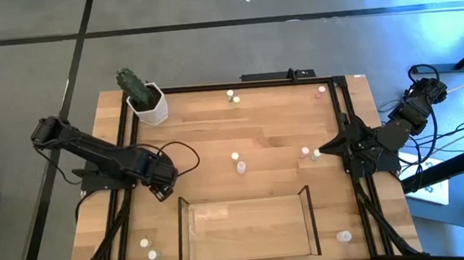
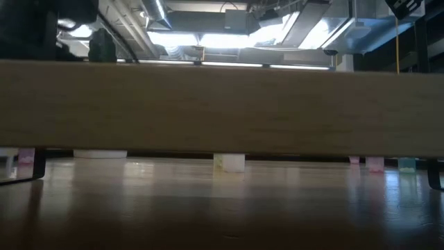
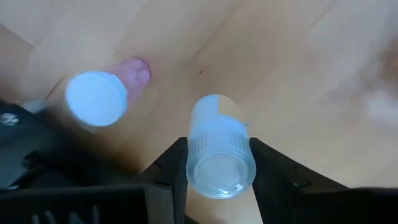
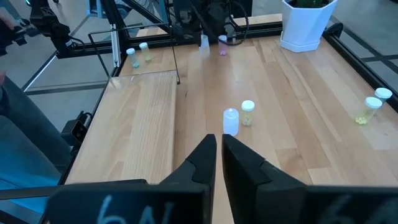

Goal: Pick and place medicine bottles onto shelf by color
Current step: Put the left white pill bottle on the shelf

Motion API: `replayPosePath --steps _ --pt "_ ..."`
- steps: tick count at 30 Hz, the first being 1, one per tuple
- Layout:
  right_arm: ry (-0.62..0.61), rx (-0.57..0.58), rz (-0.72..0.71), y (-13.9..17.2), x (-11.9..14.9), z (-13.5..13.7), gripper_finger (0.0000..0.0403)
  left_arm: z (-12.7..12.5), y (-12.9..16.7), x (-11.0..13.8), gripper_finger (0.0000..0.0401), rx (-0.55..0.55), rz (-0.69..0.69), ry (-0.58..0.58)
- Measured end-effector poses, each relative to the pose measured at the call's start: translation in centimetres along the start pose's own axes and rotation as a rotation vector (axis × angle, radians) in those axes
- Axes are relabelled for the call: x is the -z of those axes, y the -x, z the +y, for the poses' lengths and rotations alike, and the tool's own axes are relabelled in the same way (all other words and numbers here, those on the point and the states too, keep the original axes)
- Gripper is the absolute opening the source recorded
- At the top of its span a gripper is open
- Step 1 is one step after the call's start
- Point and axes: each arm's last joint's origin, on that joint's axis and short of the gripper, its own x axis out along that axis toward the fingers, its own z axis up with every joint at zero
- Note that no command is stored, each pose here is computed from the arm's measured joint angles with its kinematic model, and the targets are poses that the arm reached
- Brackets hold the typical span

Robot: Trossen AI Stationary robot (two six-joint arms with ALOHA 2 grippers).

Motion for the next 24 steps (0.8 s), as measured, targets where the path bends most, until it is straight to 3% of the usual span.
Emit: replayPosePath --steps 10,16,24 --pt "0.000 0.000 0.000 0.0 0.0 0.0 0.0030 0.8 6.2 0.4 0.0124 -0.059 -0.051 -0.002" --pt "0.000 0.000 0.000 0.0 0.0 0.0 0.0030 1.3 10.2 0.3 0.0124 -0.104 -0.152 -0.027" --pt "0.000 0.000 0.000 0.0 0.0 0.0 0.0030 1.2 14.5 -0.6 0.0123 -0.023 -0.286 -0.116"
